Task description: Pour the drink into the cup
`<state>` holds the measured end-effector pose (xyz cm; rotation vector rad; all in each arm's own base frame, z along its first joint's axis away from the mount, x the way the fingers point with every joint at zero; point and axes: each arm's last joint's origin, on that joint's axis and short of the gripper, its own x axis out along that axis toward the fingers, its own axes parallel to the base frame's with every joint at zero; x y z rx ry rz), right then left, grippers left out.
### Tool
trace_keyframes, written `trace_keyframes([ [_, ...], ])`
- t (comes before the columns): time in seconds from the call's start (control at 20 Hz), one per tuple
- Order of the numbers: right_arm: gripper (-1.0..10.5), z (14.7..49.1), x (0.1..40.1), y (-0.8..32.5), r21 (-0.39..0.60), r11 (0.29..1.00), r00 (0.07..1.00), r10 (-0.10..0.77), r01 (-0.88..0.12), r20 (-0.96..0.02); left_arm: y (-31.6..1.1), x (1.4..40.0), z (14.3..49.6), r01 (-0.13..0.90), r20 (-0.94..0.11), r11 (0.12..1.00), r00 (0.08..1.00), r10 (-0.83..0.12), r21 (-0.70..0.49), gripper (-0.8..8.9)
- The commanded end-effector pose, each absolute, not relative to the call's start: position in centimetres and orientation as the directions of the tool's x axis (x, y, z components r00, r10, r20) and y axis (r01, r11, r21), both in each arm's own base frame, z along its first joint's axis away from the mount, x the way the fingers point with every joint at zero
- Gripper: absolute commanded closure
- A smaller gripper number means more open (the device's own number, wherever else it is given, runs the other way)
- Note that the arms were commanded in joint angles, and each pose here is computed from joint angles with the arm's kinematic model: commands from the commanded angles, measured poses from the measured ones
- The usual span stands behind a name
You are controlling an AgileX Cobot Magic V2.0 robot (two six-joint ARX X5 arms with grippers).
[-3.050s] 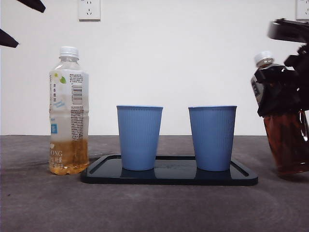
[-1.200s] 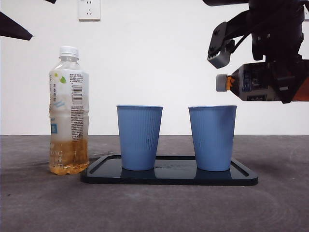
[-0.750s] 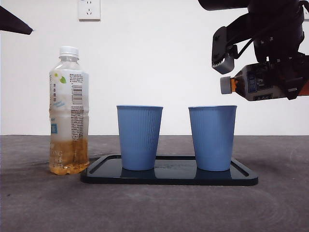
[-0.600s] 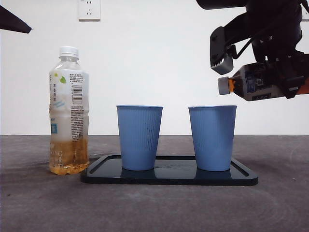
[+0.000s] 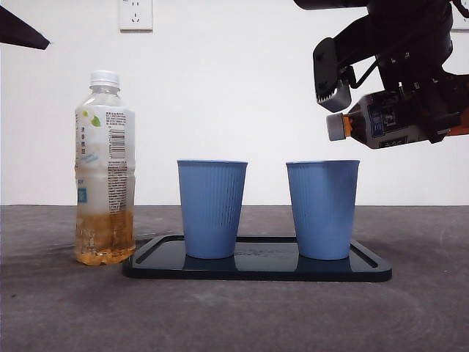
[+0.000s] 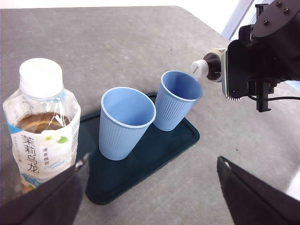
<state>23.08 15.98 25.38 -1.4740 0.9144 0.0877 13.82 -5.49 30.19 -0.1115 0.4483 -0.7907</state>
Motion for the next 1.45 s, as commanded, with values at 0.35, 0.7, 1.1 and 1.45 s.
trace_keyframes([
  [0.35,7.5,26.5,23.3,16.4,-0.855,0.266,0.702,-0.49,-0.445,-0.518,-5.6,13.9,30.4,0.675,-0.341,0.697,0.614,-0.712,-0.241,3.77],
  [0.7,7.5,29.8,21.8,13.4,-0.668,0.693,0.699,-0.334,-0.272,-0.632,-5.6,13.9,30.3,0.673,-0.347,0.698,0.611,-0.711,-0.245,3.77],
  [1.1,7.5,31.9,18.7,6.4,-0.095,0.994,0.914,0.009,-0.052,-0.406,-5.6,13.9,30.1,0.669,-0.36,0.699,0.606,-0.71,-0.253,3.78],
  [1.45,7.5,23.3,19.6,4.5,0.103,0.986,0.967,0.149,-0.129,-0.208,-5.8,14.6,29.6,0.658,-0.392,0.702,0.591,-0.705,-0.271,3.78],
])
